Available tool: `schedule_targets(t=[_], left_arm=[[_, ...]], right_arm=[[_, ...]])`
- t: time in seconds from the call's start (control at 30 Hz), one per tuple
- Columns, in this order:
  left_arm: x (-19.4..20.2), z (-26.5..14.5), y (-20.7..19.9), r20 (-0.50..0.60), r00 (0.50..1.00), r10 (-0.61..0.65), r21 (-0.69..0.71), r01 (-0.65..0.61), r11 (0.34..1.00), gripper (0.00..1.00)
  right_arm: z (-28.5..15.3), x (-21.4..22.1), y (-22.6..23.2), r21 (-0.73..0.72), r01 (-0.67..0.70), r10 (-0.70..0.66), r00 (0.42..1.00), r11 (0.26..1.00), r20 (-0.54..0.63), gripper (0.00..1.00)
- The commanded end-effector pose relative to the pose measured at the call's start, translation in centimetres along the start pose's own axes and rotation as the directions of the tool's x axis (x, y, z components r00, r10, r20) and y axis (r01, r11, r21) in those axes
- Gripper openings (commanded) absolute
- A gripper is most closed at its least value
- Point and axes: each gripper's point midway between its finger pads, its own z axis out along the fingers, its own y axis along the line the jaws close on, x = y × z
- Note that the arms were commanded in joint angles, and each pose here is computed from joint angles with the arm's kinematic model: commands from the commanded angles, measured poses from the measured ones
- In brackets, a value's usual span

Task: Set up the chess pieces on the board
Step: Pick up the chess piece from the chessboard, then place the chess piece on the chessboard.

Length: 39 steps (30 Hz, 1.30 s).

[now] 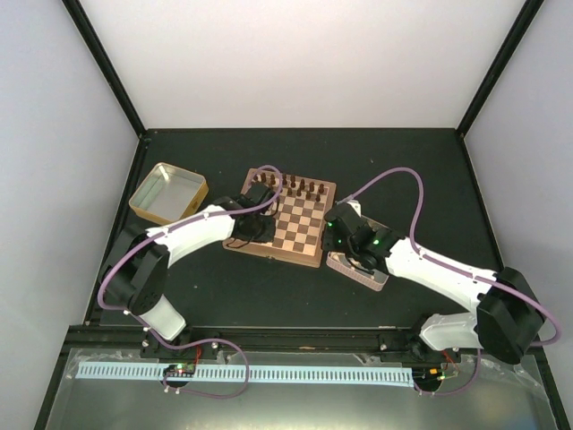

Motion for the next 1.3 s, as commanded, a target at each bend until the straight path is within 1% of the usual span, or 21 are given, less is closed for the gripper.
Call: schedule_targets(t=[0.0,0.13,0.23,0.4,0.6,0.73,0.97,1.27], left_arm=[[-3.6,-2.8,-0.4,0.112,0.993,0.033,-0.01,-0.033,0.999,0.08],[-5.1,-3.9,1.2,0.143,0.99,0.021,-0.032,-0.016,0.999,0.09],[-5.5,-3.9,2.9,0.142,0.99,-0.006,-0.049,0.014,0.999,0.09],[-4.9,-3.2,5.9,0.117,0.991,-0.068,-0.06,0.075,0.995,0.09],[-4.0,-2.1,7.8,0.083,0.991,-0.107,-0.067,0.113,0.991,0.09],[-4.0,-1.5,8.3,0.07,0.991,-0.113,-0.069,0.118,0.991,0.1],[-3.9,-0.4,7.8,0.04,0.993,-0.111,-0.041,0.113,0.993,0.1],[-3.7,0.8,8.5,0.026,0.993,-0.114,-0.083,0.116,0.99,0.12]], right_arm=[[-0.7,-0.6,-0.9,0.028,-0.016,0.015,0.999,0.999,0.039,0.25],[-0.7,-0.4,-1.1,0.031,-0.016,0.015,0.999,0.999,0.033,0.25],[-0.7,-0.4,-1.0,0.029,-0.017,0.016,0.999,0.999,0.031,0.25],[-0.8,-0.4,-1.0,0.029,-0.018,0.017,0.999,0.999,0.032,0.25],[-0.6,-0.3,-1.2,0.035,-0.015,0.014,1.0,0.999,0.026,0.25],[-0.6,-0.2,-1.1,0.034,-0.014,0.013,1.0,0.999,0.023,0.25],[-0.5,-0.2,-1.2,0.039,-0.012,0.012,1.0,0.999,0.022,0.25],[-0.3,-0.1,-1.2,0.042,-0.008,0.007,1.0,0.999,0.017,0.25]])
